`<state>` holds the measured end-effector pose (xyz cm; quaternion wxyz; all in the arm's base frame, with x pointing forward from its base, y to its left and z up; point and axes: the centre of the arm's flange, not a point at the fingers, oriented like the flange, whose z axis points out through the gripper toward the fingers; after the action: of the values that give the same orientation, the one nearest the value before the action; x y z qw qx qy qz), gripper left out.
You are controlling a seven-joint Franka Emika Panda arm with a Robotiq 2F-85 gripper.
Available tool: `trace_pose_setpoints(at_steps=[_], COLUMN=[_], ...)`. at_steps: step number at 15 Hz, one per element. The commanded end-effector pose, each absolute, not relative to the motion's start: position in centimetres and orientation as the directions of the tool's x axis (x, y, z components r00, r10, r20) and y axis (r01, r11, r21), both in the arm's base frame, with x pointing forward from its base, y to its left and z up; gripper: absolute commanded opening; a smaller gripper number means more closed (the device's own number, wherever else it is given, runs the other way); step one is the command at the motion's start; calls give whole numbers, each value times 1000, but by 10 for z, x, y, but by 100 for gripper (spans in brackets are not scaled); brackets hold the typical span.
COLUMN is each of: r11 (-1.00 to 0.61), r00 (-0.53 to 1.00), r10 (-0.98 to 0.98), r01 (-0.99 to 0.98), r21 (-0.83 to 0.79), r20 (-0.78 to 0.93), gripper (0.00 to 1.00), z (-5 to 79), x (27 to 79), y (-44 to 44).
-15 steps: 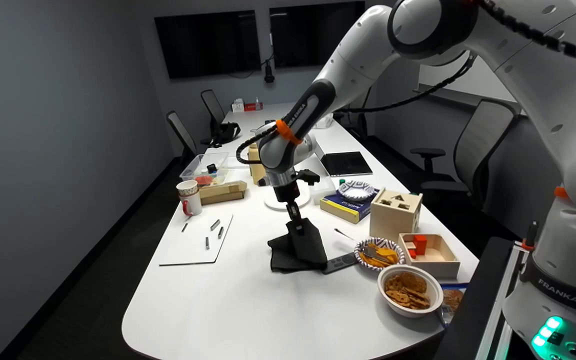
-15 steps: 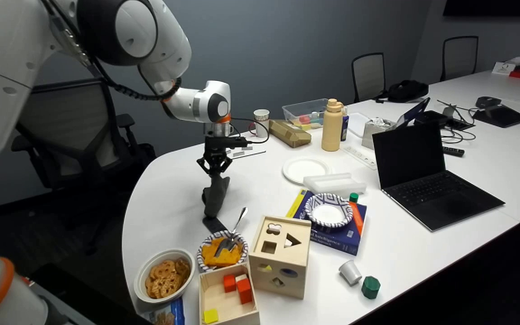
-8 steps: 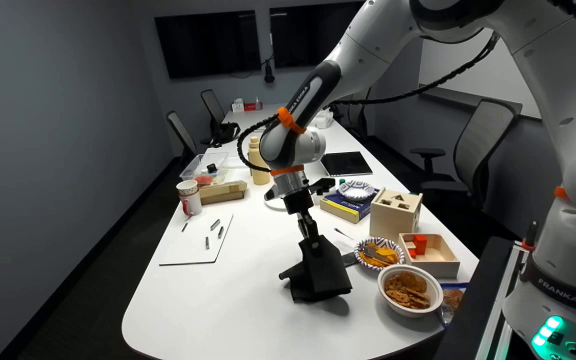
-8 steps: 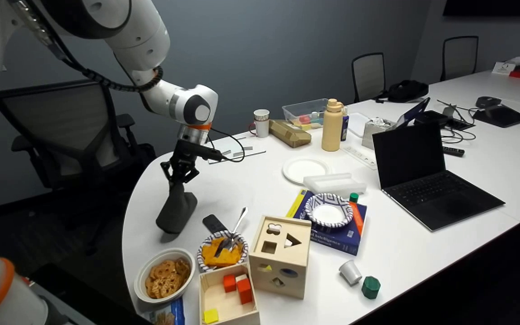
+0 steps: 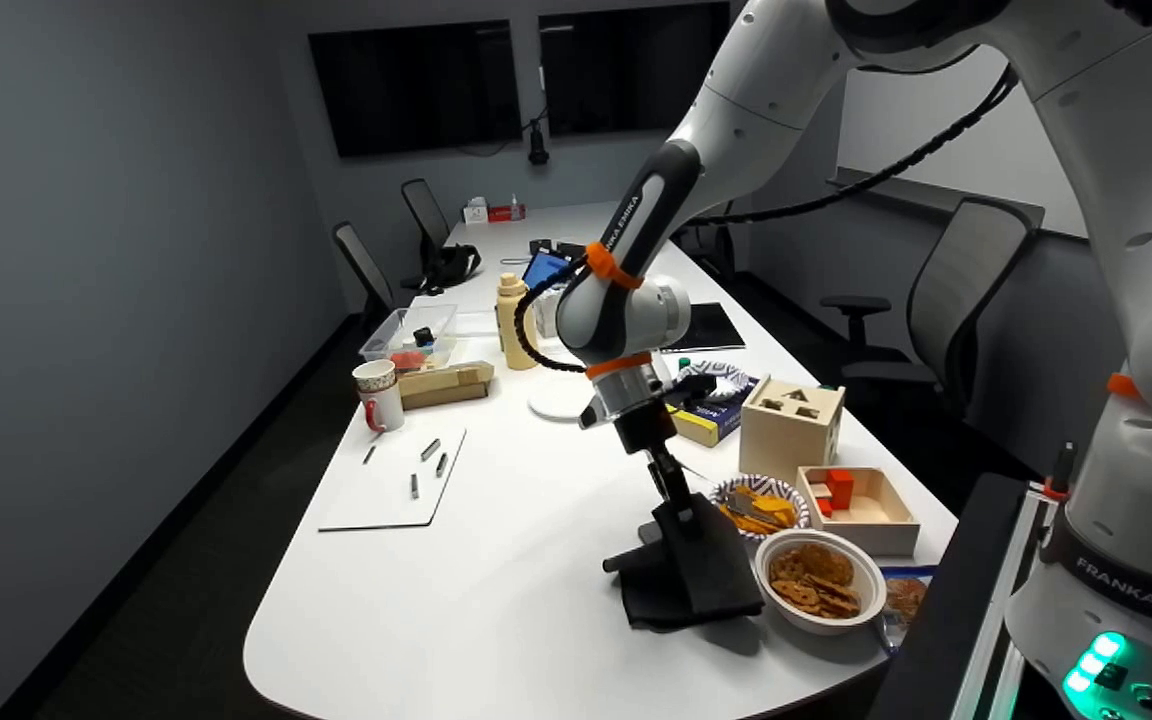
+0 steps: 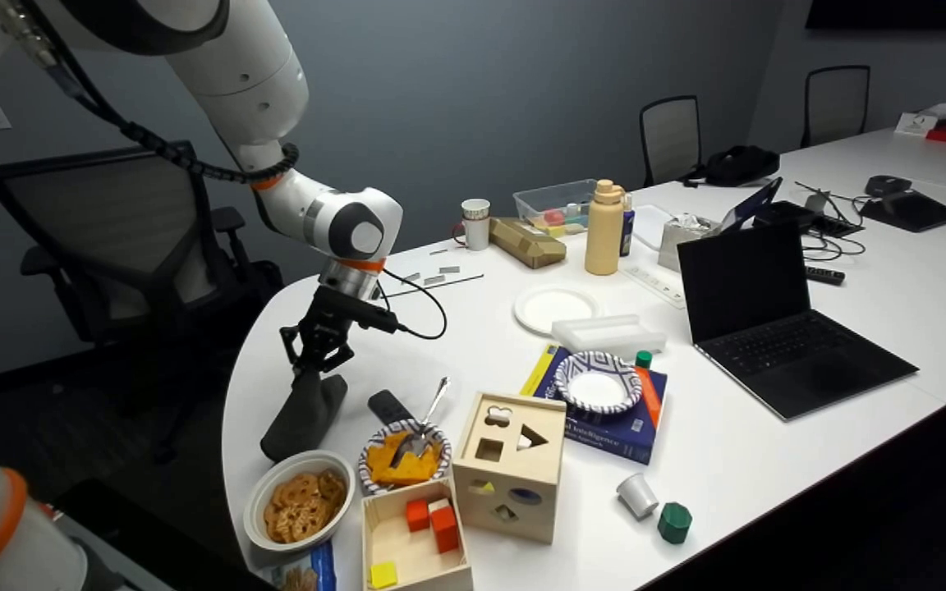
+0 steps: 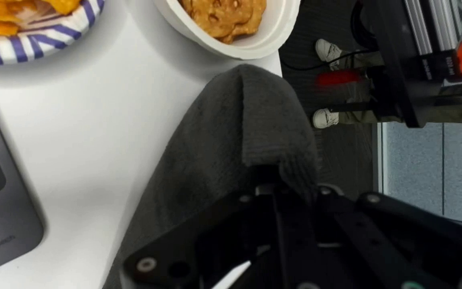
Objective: Use the black rag to clean the table
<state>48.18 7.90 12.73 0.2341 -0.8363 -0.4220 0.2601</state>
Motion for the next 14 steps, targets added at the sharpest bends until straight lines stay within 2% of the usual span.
trace_pose_setpoints(at_steps=[1,2,3,4,12,14], r11=[-566,-570,-567,-563,-550,-549], r00=[512,510,506,502,488,481], r10=[813,811,814,817,828,831], r01=[582,580,582,586,609,628], r21=[-584,-582,-583,-584,-571,-552], r20=[-278,-286,-286,-283,-277,-280], gripper=[3,29,29,33,95,100], z=[132,131,131,132,142,149], x=[464,462,461,460,464,468], y=[82,82,83,84,88,91])
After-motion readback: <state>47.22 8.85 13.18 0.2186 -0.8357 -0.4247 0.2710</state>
